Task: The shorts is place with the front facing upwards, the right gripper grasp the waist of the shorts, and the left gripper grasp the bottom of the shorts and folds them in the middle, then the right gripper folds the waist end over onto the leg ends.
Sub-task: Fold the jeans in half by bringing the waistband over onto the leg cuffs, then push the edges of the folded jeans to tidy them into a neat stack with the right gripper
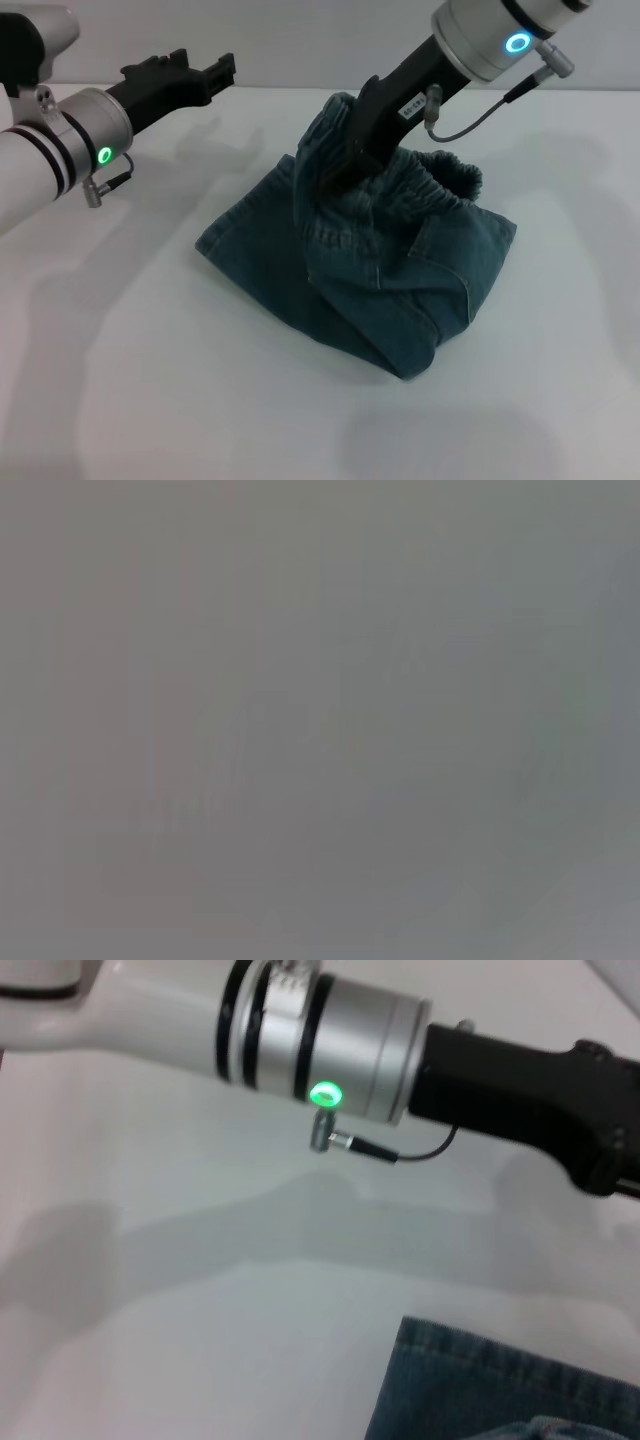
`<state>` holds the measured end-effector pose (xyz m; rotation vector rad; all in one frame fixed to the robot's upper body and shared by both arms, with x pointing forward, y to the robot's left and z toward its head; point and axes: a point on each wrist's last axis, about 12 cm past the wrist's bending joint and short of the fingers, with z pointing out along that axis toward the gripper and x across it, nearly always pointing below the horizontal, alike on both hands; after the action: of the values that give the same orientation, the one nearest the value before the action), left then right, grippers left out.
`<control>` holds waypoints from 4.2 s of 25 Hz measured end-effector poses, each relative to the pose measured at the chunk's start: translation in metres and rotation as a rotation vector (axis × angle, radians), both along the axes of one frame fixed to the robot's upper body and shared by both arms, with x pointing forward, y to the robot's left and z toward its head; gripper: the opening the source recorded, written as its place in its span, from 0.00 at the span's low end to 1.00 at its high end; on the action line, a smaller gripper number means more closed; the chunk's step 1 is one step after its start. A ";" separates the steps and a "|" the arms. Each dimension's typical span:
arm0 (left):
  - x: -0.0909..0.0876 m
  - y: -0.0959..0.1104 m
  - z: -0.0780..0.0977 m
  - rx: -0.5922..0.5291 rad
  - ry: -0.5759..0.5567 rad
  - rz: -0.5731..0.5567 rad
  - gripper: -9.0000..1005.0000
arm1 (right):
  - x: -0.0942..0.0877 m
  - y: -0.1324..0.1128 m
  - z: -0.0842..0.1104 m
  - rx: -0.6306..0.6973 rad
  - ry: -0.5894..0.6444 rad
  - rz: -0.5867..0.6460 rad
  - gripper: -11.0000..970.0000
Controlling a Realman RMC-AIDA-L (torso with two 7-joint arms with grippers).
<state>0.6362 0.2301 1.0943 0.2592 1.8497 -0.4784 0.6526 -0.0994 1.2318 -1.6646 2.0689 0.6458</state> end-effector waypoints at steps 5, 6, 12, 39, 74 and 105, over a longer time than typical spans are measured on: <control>0.000 0.000 -0.001 -0.003 0.005 0.000 0.68 | 0.000 0.004 0.001 -0.075 -0.028 0.027 0.52; 0.000 0.000 -0.002 -0.003 0.006 0.000 0.68 | 0.000 0.005 0.001 -0.092 -0.040 0.035 0.52; 0.000 -0.001 -0.003 -0.004 0.013 -0.002 0.68 | 0.001 0.012 0.003 -0.120 -0.106 0.083 0.52; 0.008 0.002 0.004 -0.001 -0.010 0.007 0.68 | -0.039 -0.006 -0.024 0.028 0.168 0.145 0.52; 0.007 -0.004 0.003 -0.013 -0.003 -0.009 0.68 | -0.050 -0.073 -0.097 -0.108 0.311 -0.146 0.52; 0.004 -0.003 0.005 -0.092 -0.017 -0.025 0.68 | -0.029 -0.114 -0.053 0.051 0.118 -0.311 0.52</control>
<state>0.6399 0.2273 1.0995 0.2240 1.8047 -0.5753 0.6238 -0.2131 1.1788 -1.2654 2.3090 0.6977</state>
